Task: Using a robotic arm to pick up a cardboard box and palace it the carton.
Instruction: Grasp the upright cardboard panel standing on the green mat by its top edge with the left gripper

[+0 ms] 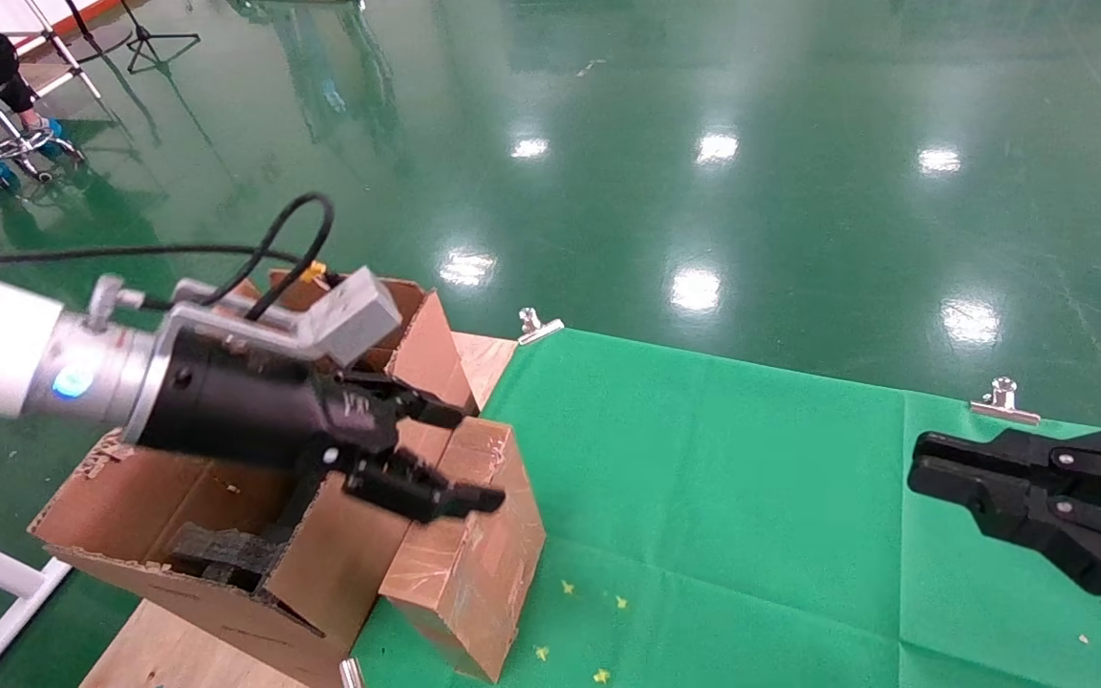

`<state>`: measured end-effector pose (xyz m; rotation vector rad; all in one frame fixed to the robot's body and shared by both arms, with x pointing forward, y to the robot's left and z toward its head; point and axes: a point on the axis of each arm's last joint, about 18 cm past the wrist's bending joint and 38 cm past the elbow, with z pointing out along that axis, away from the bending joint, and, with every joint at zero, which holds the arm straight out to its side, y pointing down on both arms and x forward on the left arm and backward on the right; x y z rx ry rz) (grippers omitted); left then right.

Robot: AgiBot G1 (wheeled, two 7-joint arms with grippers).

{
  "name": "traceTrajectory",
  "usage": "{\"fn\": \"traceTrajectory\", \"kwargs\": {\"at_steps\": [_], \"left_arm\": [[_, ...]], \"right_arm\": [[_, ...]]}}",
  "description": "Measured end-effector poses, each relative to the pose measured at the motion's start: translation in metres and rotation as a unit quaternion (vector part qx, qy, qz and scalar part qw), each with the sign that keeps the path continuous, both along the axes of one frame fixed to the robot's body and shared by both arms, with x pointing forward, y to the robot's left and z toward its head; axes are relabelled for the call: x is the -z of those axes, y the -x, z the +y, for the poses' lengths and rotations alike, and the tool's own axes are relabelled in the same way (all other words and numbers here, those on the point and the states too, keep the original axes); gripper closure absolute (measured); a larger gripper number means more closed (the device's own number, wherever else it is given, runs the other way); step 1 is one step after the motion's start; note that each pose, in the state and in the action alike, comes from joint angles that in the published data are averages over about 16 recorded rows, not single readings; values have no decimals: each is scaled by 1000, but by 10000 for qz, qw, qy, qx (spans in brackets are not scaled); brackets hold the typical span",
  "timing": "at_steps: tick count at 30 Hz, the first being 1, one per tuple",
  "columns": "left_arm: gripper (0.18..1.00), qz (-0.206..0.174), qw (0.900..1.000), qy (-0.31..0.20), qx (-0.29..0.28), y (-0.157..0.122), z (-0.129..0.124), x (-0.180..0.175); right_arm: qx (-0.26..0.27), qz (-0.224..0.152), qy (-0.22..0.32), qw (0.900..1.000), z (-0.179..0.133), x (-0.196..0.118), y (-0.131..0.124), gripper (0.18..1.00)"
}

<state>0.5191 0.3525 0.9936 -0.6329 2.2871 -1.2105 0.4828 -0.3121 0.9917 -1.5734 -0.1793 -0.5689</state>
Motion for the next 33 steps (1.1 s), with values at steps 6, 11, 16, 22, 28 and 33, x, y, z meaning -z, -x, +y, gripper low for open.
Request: {"fn": "traceTrajectory", "kwargs": {"at_steps": [6, 11, 16, 22, 28, 33], "left_arm": [[183, 591, 9954, 1, -758, -12, -2, -5], [183, 986, 9869, -12, -1280, -20, -9, -9], [183, 1322, 9775, -80, -1643, -25, -16, -8], [183, 1668, 9667, -251, -1926, -29, -24, -1], [183, 1945, 9573, -418, -2096, -30, -31, 6], [183, 2112, 9510, -547, -2190, -30, -37, 12]], "right_arm": [[0, 0, 0, 10000, 0, 0, 0, 945], [0, 0, 0, 10000, 0, 0, 0, 975], [0, 0, 0, 10000, 0, 0, 0, 987], [0, 0, 0, 10000, 0, 0, 0, 988], [0, 0, 0, 10000, 0, 0, 0, 988], [0, 0, 0, 10000, 0, 0, 0, 988]]}}
